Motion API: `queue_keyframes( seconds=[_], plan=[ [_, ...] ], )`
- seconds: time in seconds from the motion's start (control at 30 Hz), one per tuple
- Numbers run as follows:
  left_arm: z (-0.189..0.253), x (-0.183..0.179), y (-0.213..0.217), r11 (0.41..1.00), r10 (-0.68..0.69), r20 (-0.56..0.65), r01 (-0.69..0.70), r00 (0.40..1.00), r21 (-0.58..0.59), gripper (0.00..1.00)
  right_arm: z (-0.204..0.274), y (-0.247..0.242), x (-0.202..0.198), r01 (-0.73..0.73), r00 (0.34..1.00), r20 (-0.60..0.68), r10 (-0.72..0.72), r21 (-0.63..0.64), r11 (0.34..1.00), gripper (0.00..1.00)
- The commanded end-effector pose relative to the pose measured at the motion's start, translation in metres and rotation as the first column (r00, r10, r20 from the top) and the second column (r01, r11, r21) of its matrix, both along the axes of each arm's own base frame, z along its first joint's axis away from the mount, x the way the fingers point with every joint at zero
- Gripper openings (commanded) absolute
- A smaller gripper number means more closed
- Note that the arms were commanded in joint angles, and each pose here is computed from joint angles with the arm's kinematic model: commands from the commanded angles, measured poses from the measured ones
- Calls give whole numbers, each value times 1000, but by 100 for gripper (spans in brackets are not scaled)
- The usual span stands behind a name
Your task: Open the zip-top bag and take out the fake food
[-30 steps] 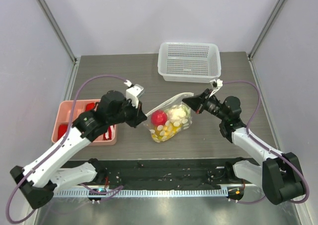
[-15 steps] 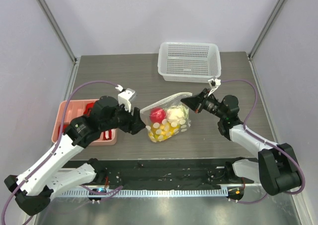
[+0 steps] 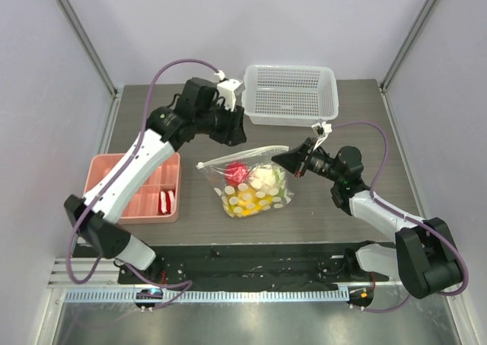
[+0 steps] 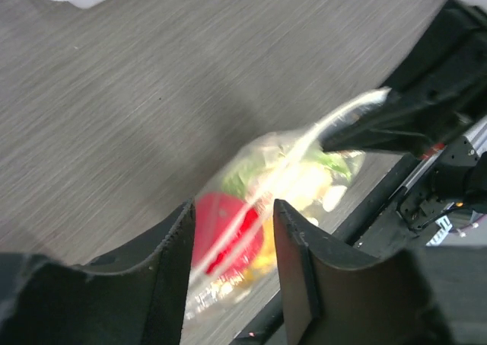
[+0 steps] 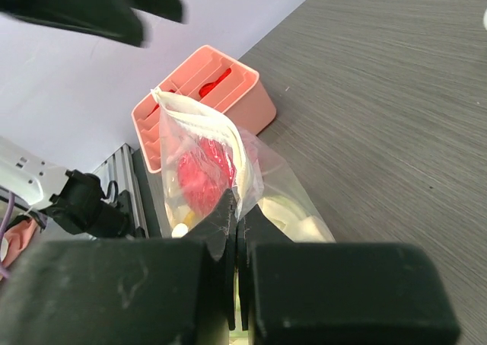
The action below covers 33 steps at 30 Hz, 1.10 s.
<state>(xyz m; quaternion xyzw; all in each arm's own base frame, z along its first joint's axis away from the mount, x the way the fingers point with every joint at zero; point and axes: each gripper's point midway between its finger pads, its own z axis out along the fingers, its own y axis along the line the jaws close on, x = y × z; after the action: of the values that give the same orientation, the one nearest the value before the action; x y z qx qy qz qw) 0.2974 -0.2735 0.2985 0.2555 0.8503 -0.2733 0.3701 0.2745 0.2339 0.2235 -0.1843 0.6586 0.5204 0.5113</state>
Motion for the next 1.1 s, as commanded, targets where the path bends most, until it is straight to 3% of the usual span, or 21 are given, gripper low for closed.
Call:
queue_keyframes(
  seconds=[0.0, 0.13, 0.33, 0.97, 1.07],
  plan=[
    [-7, 6, -4, 990, -139, -34, 139, 990, -4, 43, 36, 6, -8, -51, 989, 137, 47, 21, 998, 1],
    [-15, -7, -10, 966, -259, -45, 258, 965, -24, 43, 37, 7, -11, -61, 988, 142, 58, 22, 998, 1],
    [-18, -21, -15, 944, -324, -35, 321, 945, -75, 42, 40, 6, -12, -63, 987, 151, 59, 24, 998, 1],
    [-52, -41, -25, 931, -361, -85, 354, 929, -86, 36, 39, 8, -14, -70, 987, 149, 66, 22, 997, 1],
    [-42, -42, -23, 933, -351, -56, 345, 935, -98, 44, 39, 8, -13, -70, 987, 149, 66, 21, 997, 1]
  ],
)
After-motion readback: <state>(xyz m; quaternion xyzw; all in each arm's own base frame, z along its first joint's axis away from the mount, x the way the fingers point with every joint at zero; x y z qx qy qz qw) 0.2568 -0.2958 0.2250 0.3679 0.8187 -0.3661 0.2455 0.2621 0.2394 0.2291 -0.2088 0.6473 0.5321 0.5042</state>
